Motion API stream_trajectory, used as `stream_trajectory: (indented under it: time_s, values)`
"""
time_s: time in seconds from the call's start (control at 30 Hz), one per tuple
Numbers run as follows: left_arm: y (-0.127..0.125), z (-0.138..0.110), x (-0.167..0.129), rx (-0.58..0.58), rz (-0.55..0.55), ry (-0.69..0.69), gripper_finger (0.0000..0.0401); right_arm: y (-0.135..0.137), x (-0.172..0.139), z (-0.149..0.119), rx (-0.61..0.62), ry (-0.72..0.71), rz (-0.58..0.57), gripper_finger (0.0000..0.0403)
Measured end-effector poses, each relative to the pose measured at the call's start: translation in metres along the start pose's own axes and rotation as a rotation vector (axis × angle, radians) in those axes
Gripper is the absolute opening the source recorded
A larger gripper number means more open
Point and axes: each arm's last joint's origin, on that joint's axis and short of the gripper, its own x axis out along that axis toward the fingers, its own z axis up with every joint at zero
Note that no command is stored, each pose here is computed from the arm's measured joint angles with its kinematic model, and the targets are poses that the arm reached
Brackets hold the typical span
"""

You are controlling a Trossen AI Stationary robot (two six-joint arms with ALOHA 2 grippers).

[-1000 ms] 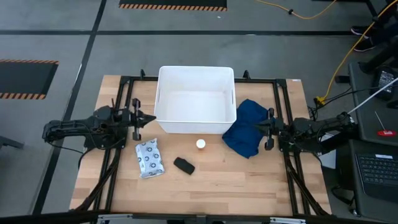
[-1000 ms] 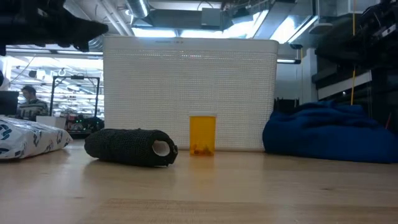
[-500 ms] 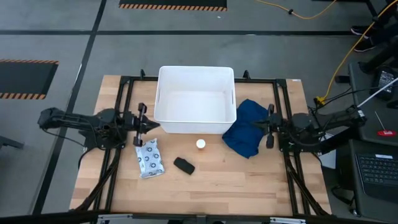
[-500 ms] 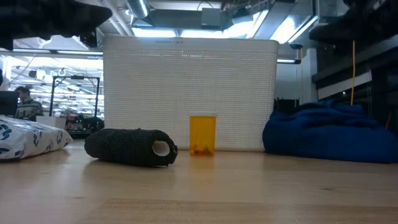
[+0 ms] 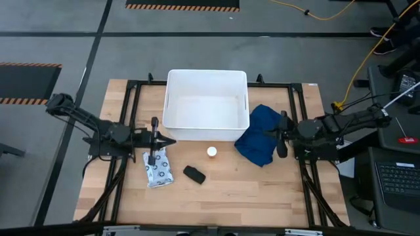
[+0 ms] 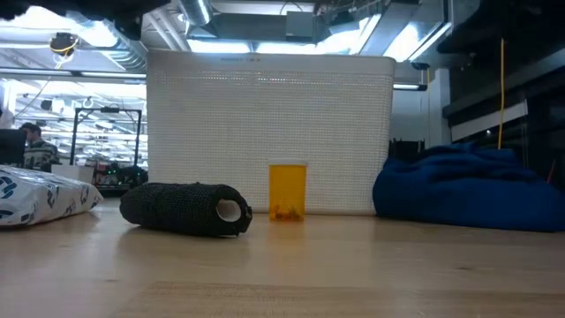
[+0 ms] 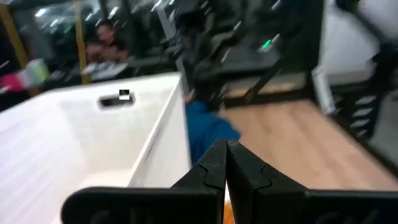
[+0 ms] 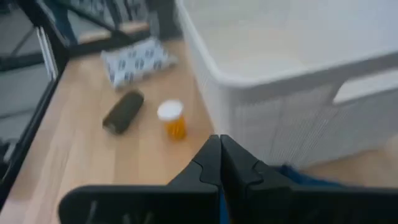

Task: Pick & place medical supplies in basket/bin
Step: Put the blue gown into the white bin

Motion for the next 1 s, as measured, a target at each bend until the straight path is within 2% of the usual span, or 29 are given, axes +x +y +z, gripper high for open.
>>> stream_trajectory:
  time_s: [0.13,0.43,0.83,1.0]
  values:
    - [-0.016,0.004,0.003,0.011,0.051,0.085,0.0002,0.007,0.004,-0.006,0.001,0.055,0.015,0.0002]
    - [-0.043,0.003,0.01,-0.01,-0.009,0.138,0.0002,0.017,0.004,-0.009,-0.003,0.058,0.019,0.0002]
    - [-0.051,-0.005,0.015,0.05,-0.028,0.178,0.0003,0.018,0.005,-0.014,0.151,0.111,0.022,0.0002]
    - [-0.051,-0.005,0.014,0.059,-0.028,0.176,0.0003,0.026,0.007,-0.001,0.156,0.15,-0.002,0.0001]
